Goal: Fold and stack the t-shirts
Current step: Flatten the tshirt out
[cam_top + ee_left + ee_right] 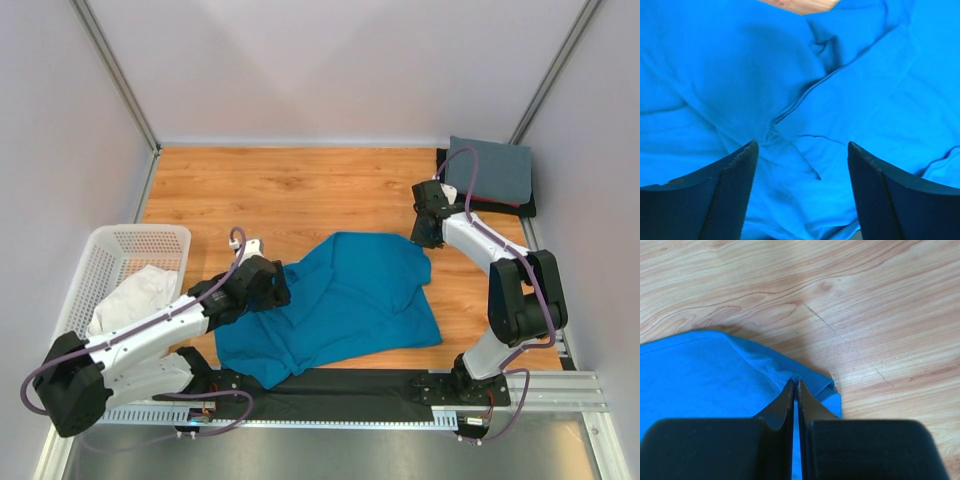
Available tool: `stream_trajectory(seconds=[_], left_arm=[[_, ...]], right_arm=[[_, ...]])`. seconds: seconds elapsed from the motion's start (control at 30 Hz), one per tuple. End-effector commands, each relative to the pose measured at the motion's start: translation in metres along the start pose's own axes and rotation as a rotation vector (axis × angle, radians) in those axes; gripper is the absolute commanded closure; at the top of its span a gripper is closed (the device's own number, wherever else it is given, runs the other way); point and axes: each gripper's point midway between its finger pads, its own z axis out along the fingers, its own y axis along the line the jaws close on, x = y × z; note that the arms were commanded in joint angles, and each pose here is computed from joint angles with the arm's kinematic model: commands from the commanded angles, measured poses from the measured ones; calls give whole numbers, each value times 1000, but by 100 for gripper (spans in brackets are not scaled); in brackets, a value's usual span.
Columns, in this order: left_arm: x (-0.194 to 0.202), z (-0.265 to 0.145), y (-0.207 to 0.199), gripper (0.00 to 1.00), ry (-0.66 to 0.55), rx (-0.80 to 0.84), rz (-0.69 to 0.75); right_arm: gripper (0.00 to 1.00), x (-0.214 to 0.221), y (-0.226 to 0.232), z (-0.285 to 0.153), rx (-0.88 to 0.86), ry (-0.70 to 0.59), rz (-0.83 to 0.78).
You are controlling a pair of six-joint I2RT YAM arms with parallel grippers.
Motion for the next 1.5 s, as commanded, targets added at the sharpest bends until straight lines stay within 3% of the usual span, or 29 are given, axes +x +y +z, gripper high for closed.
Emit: stream_trajectory(seconds=[0.0, 0.27, 0.83, 1.23, 1.4, 1.47], left_arm=[[-12, -1, -2, 23, -84, 25, -199], [1, 10, -8, 37, -83, 147, -269], [-4, 23, -3, 48, -118, 238, -333], [-11, 23, -6, 77, -146, 258, -312], [-9, 26, 2, 77, -133, 210, -287], [-4, 28, 5, 69, -112, 191, -285]], right_arm=[[100, -2, 4, 3, -12, -6, 11], [100, 0, 3, 4, -3, 16, -2], [99, 3, -2, 4, 29, 34, -5], [100, -1, -1, 6, 38, 26, -9], [100, -2, -1, 7, 42, 27, -15], [100, -3, -1, 7, 42, 27, -15]])
